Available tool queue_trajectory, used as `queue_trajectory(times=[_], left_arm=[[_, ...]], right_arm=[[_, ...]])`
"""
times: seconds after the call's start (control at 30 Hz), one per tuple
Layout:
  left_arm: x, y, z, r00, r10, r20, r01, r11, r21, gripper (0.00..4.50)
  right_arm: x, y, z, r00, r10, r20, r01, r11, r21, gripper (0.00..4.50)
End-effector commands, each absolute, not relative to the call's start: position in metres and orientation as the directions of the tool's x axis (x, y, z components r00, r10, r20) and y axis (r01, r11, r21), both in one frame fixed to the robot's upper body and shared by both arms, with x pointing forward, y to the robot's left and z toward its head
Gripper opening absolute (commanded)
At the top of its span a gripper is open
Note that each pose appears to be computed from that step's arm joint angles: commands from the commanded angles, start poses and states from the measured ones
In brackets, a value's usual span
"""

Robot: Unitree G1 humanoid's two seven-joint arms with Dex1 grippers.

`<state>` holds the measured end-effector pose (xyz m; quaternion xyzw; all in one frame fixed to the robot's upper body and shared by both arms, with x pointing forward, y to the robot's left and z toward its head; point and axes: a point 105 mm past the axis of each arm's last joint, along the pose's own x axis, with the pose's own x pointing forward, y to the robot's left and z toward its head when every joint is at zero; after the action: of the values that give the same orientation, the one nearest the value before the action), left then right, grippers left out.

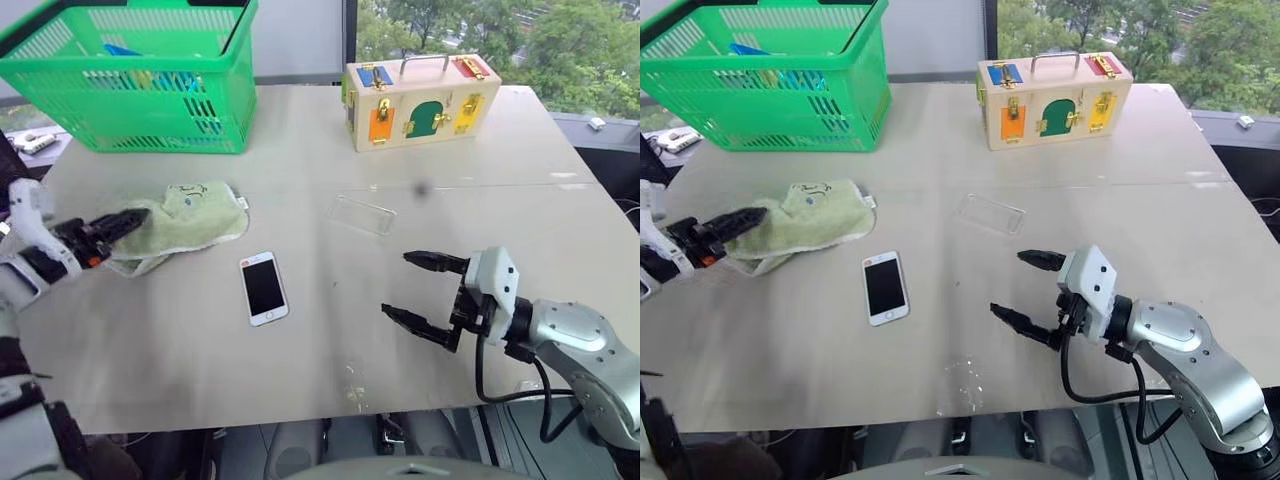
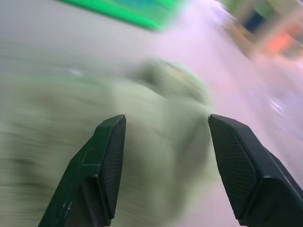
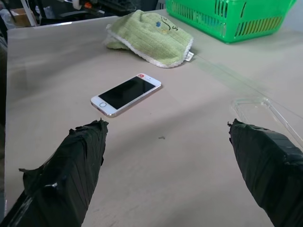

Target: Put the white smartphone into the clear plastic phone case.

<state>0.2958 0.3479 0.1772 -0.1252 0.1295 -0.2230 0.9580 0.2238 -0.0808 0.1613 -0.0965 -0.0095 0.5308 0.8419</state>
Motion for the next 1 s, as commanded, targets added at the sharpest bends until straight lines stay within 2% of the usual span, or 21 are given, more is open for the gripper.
queue_trajectory(times=[0.03,0.13,0.27,0.47,0.5,0.53,0.6,0.67,0.87,0.9,0.93,1.0], left_arm=[[0.282,0.306,0.189,0.726,-0.642,-0.246,0.622,0.766,-0.162,2.87],[0.256,0.281,0.145,0.489,-0.703,-0.516,0.835,0.549,0.044,2.87],[0.265,0.269,0.139,0.470,-0.729,-0.498,0.863,0.498,0.085,2.87],[0.263,0.265,0.117,0.399,-0.725,-0.561,0.900,0.427,0.089,2.87],[0.263,0.263,0.115,0.388,-0.731,-0.562,0.905,0.418,0.080,2.33],[0.263,0.261,0.114,0.378,-0.736,-0.562,0.909,0.410,0.074,2.11],[0.264,0.257,0.110,0.361,-0.740,-0.567,0.917,0.393,0.070,1.26],[0.265,0.254,0.107,0.345,-0.743,-0.574,0.924,0.376,0.069,0.26],[0.266,0.250,0.108,0.316,-0.759,-0.570,0.931,0.364,0.033,0.26],[0.266,0.249,0.111,0.312,-0.767,-0.560,0.930,0.366,0.016,0.81],[0.266,0.249,0.113,0.308,-0.773,-0.554,0.930,0.366,0.005,1.04],[0.267,0.250,0.112,0.313,-0.762,-0.567,0.931,0.364,0.025,1.94]], right_arm=[[0.221,-0.079,0.172,0.417,0.907,-0.053,-0.894,0.399,-0.205,4.50],[0.221,-0.078,0.172,0.415,0.908,-0.058,-0.895,0.396,-0.208,4.50],[0.221,-0.079,0.173,0.421,0.905,-0.063,-0.891,0.399,-0.214,4.50],[0.218,-0.082,0.172,0.438,0.896,-0.074,-0.884,0.414,-0.217,4.50],[0.218,-0.082,0.172,0.440,0.895,-0.074,-0.883,0.416,-0.218,4.50],[0.217,-0.082,0.172,0.441,0.894,-0.074,-0.882,0.417,-0.218,4.50],[0.217,-0.082,0.172,0.444,0.893,-0.074,-0.881,0.420,-0.219,4.50],[0.217,-0.082,0.172,0.446,0.892,-0.074,-0.880,0.421,-0.221,4.50],[0.217,-0.083,0.174,0.455,0.887,-0.076,-0.874,0.428,-0.229,4.50],[0.217,-0.084,0.174,0.456,0.886,-0.078,-0.874,0.429,-0.230,4.50],[0.217,-0.084,0.174,0.457,0.886,-0.080,-0.873,0.430,-0.230,4.50],[0.217,-0.085,0.174,0.460,0.884,-0.081,-0.872,0.432,-0.229,4.50]])
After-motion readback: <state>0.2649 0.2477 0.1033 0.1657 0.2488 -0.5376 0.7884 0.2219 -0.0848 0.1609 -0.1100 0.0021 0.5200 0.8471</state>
